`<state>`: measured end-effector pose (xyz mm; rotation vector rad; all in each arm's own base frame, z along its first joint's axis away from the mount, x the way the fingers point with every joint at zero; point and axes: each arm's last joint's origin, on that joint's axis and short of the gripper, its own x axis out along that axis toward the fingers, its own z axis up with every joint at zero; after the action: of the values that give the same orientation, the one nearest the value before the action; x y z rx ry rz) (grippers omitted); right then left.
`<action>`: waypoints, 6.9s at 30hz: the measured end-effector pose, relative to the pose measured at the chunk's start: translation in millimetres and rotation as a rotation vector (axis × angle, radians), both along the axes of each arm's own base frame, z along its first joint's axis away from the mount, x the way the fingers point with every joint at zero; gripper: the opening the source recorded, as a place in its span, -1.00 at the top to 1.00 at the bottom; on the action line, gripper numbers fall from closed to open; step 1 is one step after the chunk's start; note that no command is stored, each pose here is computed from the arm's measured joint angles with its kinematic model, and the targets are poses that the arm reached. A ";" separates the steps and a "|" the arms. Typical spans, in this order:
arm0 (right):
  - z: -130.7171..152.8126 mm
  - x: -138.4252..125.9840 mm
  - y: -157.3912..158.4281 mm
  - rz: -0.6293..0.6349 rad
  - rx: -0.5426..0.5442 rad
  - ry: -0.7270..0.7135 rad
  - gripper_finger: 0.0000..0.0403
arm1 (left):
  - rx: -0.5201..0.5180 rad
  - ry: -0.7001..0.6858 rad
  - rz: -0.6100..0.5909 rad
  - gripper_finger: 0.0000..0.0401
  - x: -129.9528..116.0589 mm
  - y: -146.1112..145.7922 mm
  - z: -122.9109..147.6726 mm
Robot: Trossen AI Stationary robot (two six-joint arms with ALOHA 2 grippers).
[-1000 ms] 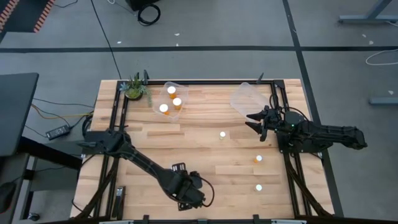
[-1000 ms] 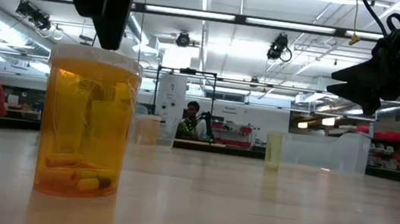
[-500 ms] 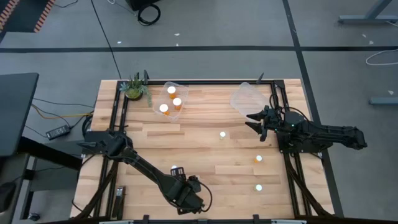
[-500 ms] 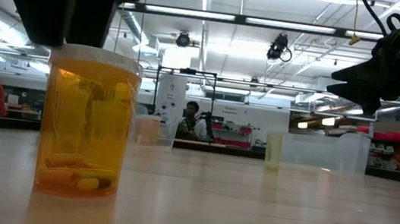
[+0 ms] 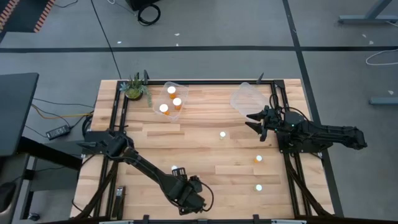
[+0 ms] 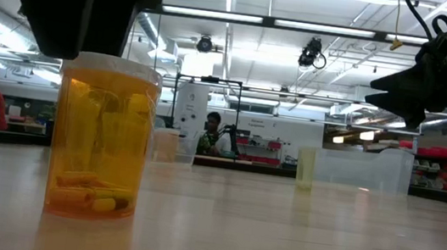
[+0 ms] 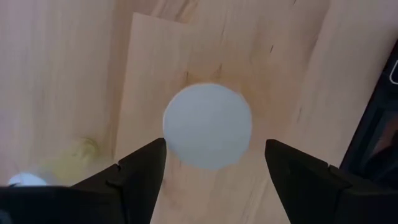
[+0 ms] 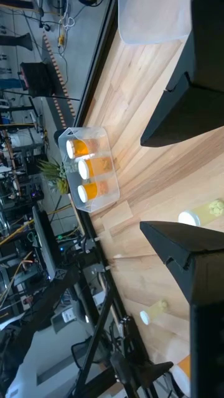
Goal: Pick and place medicine bottles into bin by pill shape (circle, oval)
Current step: Put the large orange pill bottle into the left transparent bin, then move the small yellow pill bottle to the top middle of the table
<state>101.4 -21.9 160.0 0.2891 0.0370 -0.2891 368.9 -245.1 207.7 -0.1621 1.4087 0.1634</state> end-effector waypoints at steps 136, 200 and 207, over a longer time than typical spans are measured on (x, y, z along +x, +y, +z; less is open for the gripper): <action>-0.7 0.4 -0.1 0.000 0.001 0.007 -0.06 | 0.140 -0.059 0.379 -0.07 -79.3 383.8 51.4; -0.8 0.4 -0.1 0.000 0.001 0.007 -0.06 | 0.113 -0.092 0.458 -0.22 -86.0 383.5 -0.5; -0.8 0.4 -0.1 0.000 0.001 0.007 -0.06 | 0.115 -0.092 0.441 -0.23 -85.3 382.1 -0.5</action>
<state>101.8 -22.0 159.2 0.2894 0.0443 -0.2902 283.7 137.0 207.2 -0.3792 1.2527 0.5927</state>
